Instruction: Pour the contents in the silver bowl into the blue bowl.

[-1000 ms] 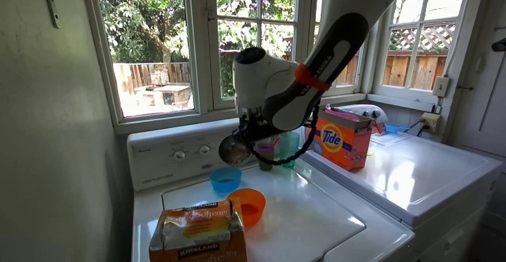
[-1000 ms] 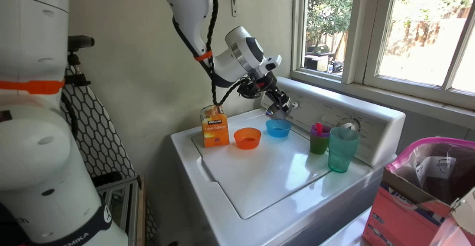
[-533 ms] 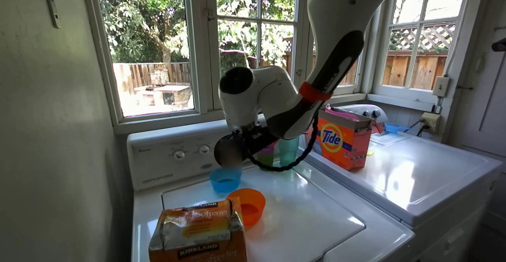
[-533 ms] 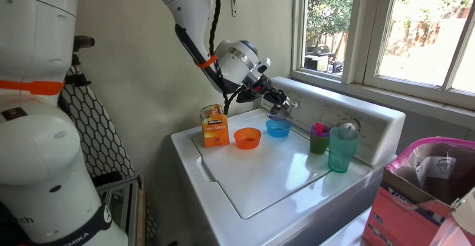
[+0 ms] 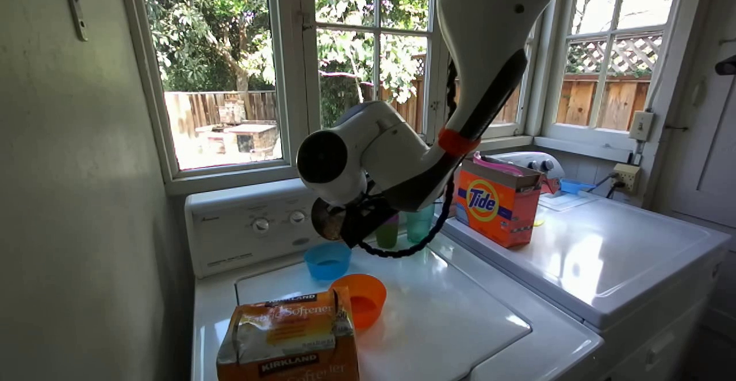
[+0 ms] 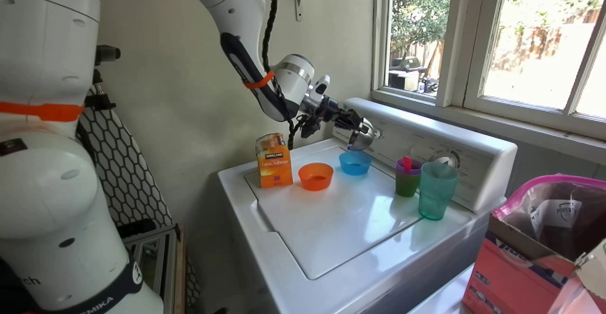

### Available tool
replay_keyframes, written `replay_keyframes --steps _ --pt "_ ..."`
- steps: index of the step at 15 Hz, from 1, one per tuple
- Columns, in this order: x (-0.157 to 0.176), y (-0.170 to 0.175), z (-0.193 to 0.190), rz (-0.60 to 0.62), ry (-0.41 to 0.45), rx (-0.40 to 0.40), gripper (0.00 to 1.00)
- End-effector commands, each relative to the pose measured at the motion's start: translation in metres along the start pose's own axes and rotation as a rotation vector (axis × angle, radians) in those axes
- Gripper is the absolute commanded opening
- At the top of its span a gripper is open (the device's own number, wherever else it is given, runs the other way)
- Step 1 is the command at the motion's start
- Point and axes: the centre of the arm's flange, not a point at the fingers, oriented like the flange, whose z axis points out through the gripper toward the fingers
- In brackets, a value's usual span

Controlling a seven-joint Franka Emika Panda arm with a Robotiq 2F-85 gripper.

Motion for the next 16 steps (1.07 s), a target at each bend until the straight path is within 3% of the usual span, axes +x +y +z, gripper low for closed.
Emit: replay_keyframes --steps 1,7,16 --pt "-0.012 -0.012 0.002 -0.018 0.054 -0.07 0.01" --pt "-0.022 -0.028 0.011 -0.064 0.077 -0.14 0.01" --pt "-0.029 -0.036 0.009 -0.082 0.036 -0.12 0.04"
